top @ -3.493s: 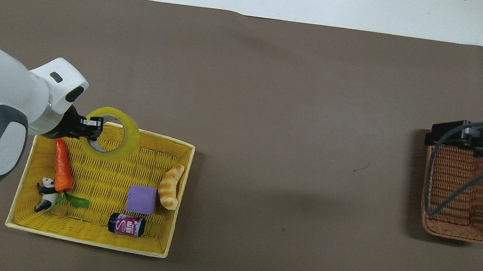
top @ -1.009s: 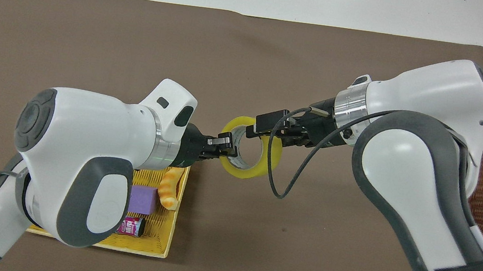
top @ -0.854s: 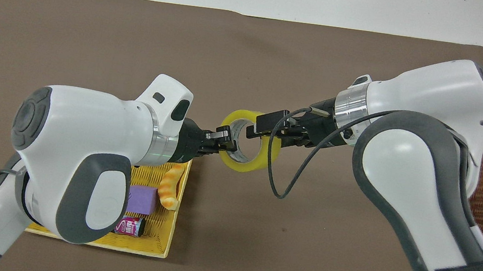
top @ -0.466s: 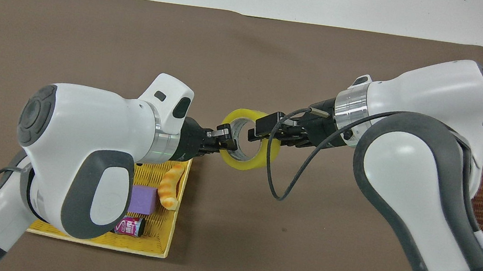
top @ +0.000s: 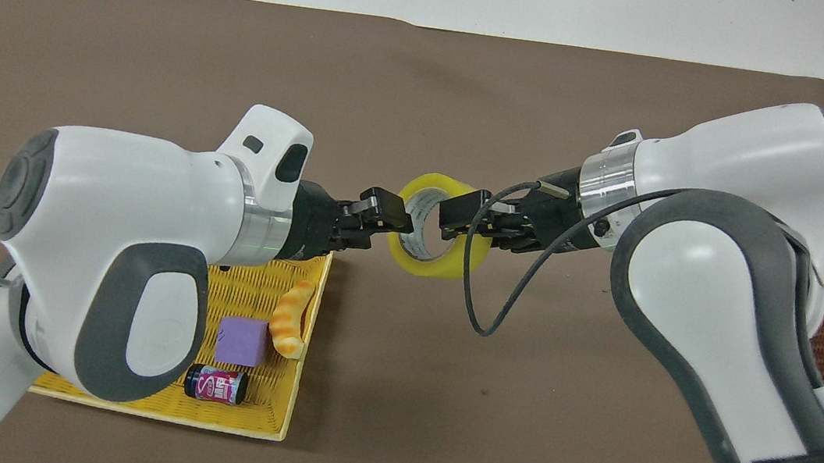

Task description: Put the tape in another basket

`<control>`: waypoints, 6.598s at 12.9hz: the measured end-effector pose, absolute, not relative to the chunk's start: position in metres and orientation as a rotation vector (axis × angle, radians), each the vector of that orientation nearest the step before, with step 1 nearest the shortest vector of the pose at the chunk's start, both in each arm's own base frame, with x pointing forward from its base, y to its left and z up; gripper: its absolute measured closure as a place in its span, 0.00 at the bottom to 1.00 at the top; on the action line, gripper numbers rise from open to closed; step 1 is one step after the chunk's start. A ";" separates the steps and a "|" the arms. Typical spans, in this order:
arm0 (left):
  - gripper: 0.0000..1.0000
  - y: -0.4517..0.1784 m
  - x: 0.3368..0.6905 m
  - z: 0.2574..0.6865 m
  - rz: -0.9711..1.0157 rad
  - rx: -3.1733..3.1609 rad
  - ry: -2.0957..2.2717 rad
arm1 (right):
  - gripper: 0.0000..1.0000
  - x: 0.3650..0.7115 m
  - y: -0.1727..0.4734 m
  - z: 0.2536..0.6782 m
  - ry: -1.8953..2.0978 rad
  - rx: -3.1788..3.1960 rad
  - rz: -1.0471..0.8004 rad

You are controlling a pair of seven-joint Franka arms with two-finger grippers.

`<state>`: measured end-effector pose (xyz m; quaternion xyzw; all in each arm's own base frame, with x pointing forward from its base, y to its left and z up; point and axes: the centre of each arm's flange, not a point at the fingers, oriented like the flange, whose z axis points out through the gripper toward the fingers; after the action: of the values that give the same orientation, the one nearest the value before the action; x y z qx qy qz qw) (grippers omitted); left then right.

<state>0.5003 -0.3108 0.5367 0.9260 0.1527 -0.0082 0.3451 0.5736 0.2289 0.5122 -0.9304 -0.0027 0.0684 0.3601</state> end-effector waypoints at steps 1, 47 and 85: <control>0.19 -0.298 0.506 0.542 -0.032 2.354 0.456 | 0.56 0.575 0.225 0.513 0.001 -2.399 0.171; 0.00 -0.054 0.545 0.609 -0.109 3.081 -0.179 | 0.15 0.556 -0.268 0.332 -0.073 -2.665 0.046; 0.00 -0.054 0.545 0.609 -0.109 3.081 -0.179 | 0.00 0.527 -0.027 0.668 0.226 -3.079 0.019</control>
<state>0.5448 -0.0538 0.6092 0.9973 -0.0581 -0.0353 0.0269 0.5272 -0.0267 0.6682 -0.9969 0.0733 0.0063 0.0271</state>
